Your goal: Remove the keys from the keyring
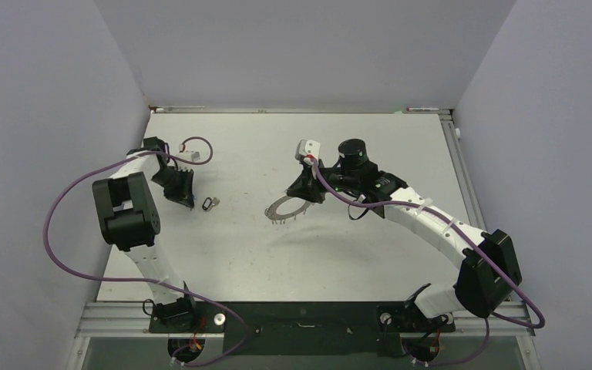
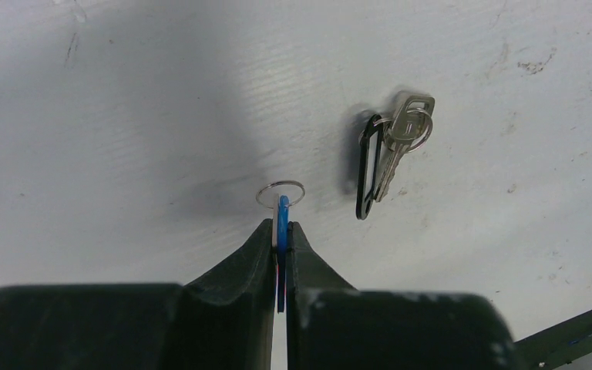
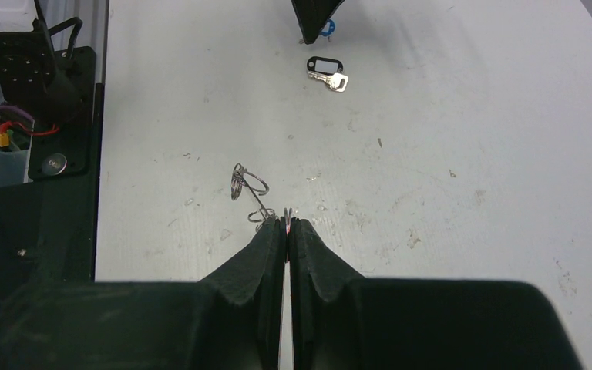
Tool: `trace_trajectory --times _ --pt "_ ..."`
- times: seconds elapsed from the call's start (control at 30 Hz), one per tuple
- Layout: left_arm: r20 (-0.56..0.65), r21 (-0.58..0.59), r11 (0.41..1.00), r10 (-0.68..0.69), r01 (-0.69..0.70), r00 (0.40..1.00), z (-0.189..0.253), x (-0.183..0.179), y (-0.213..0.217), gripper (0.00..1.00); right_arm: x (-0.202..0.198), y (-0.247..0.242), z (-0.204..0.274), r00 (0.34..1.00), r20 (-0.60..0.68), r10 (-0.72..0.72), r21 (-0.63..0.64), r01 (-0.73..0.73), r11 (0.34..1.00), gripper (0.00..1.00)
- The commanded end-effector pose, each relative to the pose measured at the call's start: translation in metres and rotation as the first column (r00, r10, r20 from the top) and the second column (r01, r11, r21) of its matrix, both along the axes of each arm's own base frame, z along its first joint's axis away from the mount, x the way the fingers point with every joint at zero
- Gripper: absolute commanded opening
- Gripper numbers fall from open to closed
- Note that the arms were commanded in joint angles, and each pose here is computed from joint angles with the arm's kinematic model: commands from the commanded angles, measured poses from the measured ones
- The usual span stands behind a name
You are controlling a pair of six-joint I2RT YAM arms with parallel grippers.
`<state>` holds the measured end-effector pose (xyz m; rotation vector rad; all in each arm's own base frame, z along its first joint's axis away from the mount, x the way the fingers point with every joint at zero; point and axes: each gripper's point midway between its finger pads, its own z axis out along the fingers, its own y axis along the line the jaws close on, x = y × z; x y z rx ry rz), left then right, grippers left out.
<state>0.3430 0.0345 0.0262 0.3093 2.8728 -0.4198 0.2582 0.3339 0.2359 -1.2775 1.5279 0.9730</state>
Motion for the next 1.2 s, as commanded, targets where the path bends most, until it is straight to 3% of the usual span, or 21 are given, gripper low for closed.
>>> trace_trajectory --times 0.0,0.2,0.47,0.6,0.67,0.93,1.17 --pt "0.047 -0.002 1.0 0.011 -0.011 0.999 0.001 0.017 -0.001 0.06 0.013 0.0 0.011 0.999 0.046 -0.025 0.028 0.023 0.999 0.05" --pt "0.04 0.027 0.999 0.036 -0.037 0.999 0.0 0.016 0.004 0.29 0.016 -0.011 0.006 0.998 0.032 -0.05 0.005 0.049 0.999 0.05" --pt "0.107 0.045 0.997 0.056 -0.061 0.993 0.029 0.018 0.003 0.52 0.028 -0.034 0.012 0.994 0.019 -0.108 0.009 0.108 0.994 0.05" --pt "0.18 0.068 0.996 0.045 -0.058 0.983 0.062 0.022 -0.002 0.77 0.041 -0.055 0.02 0.985 0.016 -0.17 0.02 0.17 0.985 0.05" --pt "0.224 0.074 0.996 0.037 -0.055 0.974 0.081 0.022 -0.007 0.99 0.05 -0.068 0.021 0.978 0.019 -0.206 0.015 0.206 0.978 0.05" --pt "0.377 0.038 0.999 0.001 -0.017 0.926 0.146 0.014 -0.056 0.96 0.094 -0.127 -0.009 0.922 0.064 -0.383 -0.13 0.388 0.912 0.05" --pt "0.419 -0.037 0.998 -0.024 0.043 0.908 0.169 0.003 -0.102 0.96 0.145 -0.152 -0.03 0.873 0.134 -0.47 -0.226 0.488 0.843 0.05"
